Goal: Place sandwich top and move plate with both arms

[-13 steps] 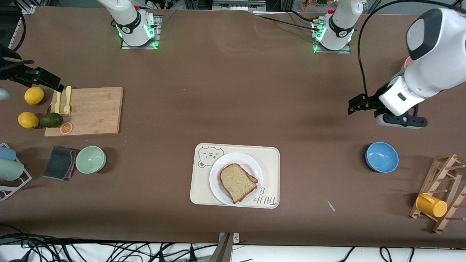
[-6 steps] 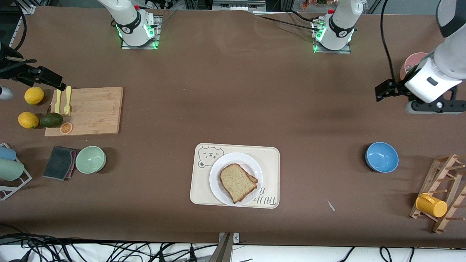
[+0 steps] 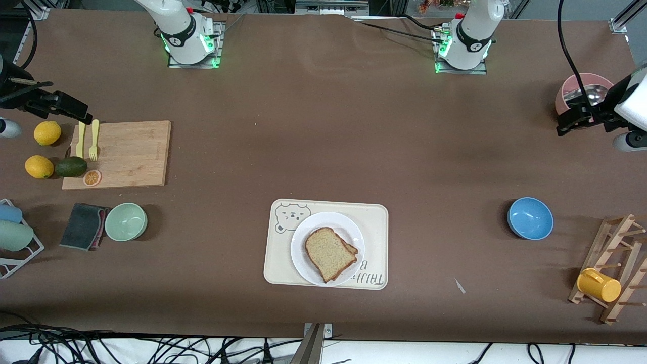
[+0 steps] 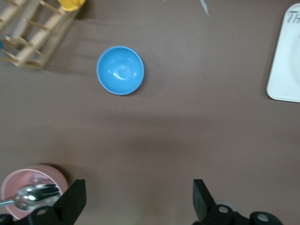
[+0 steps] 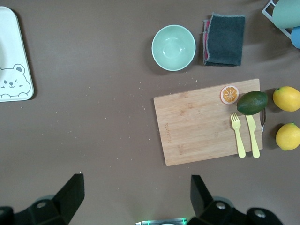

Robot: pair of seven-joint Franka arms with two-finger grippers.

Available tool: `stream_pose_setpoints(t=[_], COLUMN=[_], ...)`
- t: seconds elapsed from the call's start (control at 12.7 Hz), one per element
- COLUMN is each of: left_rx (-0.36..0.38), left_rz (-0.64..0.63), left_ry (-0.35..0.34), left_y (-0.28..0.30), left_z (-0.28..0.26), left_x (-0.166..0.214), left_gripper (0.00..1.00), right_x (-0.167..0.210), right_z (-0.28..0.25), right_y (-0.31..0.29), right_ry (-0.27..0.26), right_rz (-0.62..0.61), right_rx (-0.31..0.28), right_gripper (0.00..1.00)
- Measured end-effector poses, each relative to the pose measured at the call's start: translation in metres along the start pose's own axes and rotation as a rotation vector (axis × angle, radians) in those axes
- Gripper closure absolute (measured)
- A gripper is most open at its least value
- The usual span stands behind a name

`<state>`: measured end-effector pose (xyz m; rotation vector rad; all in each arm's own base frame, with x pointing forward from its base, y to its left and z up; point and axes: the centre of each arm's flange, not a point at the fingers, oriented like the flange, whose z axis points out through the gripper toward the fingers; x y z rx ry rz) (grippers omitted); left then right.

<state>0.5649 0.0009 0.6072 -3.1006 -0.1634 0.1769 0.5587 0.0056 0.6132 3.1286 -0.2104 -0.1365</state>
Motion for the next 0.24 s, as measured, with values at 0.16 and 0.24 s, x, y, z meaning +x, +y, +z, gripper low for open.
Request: stream_pose_setpoints(t=[0.16,0.24], left_rx=[-0.037,-0.041], left_rz=[-0.062,-0.084], left_ry=[-0.014,-0.015], left_y=[-0.008,-0.015], left_z=[-0.001,-0.003], left_x=[-0.001,-0.002], left_gripper=[0.0,0.0], right_x=[0.0,0.0], right_z=[0.0,-0.001], right_y=[0.0,0.0], right_ry=[0.0,0.001], right_rz=[0.0,0.0], right_rx=[0.0,0.0], right_gripper=[0.0,0.0])
